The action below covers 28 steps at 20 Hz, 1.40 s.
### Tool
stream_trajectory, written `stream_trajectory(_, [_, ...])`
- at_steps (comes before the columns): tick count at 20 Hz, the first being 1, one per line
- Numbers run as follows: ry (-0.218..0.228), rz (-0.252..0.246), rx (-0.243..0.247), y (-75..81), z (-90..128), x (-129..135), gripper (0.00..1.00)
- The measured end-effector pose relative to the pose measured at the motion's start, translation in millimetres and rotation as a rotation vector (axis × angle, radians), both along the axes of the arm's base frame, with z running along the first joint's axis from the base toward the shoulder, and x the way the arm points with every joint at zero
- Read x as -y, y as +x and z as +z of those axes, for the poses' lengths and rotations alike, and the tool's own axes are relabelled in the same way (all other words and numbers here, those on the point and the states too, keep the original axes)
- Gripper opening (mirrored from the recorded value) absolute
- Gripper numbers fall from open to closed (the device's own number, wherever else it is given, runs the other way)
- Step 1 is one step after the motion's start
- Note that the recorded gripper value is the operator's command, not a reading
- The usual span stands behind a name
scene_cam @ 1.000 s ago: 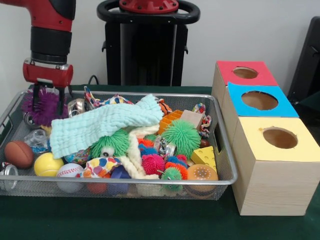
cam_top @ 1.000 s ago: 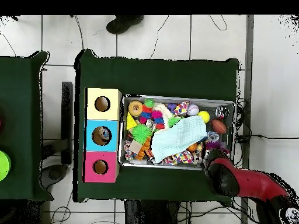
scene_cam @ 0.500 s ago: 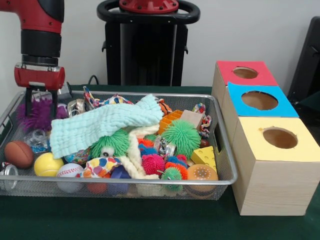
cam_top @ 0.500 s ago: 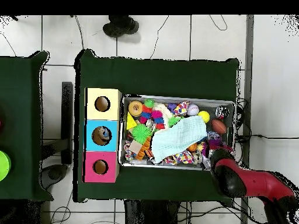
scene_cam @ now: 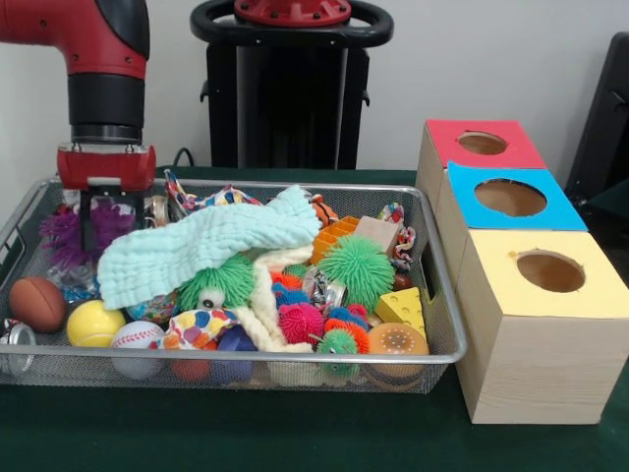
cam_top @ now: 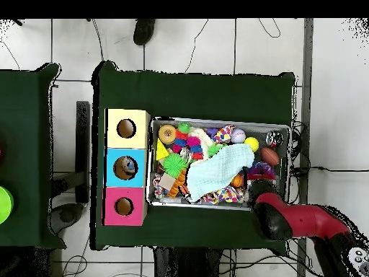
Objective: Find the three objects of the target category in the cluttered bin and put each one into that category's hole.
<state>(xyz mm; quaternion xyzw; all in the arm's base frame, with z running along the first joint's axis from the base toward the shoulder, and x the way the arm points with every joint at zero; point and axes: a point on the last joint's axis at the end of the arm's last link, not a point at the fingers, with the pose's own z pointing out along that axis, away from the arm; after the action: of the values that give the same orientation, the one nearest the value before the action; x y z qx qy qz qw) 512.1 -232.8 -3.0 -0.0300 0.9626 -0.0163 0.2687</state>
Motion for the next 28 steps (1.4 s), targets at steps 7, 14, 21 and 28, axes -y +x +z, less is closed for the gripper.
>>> stream_trajectory(7, [0.027,0.024,0.035,7.8,-5,-19,1.0])
stream_trajectory(14, [0.027,0.003,-0.018,5.3,-11,-38,1.0])
stream_trajectory(21, [-0.049,0.049,-0.073,8.2,1,-75,1.0])
stream_trajectory(28, [-0.09,0.032,-0.051,15.7,23,-56,1.0])
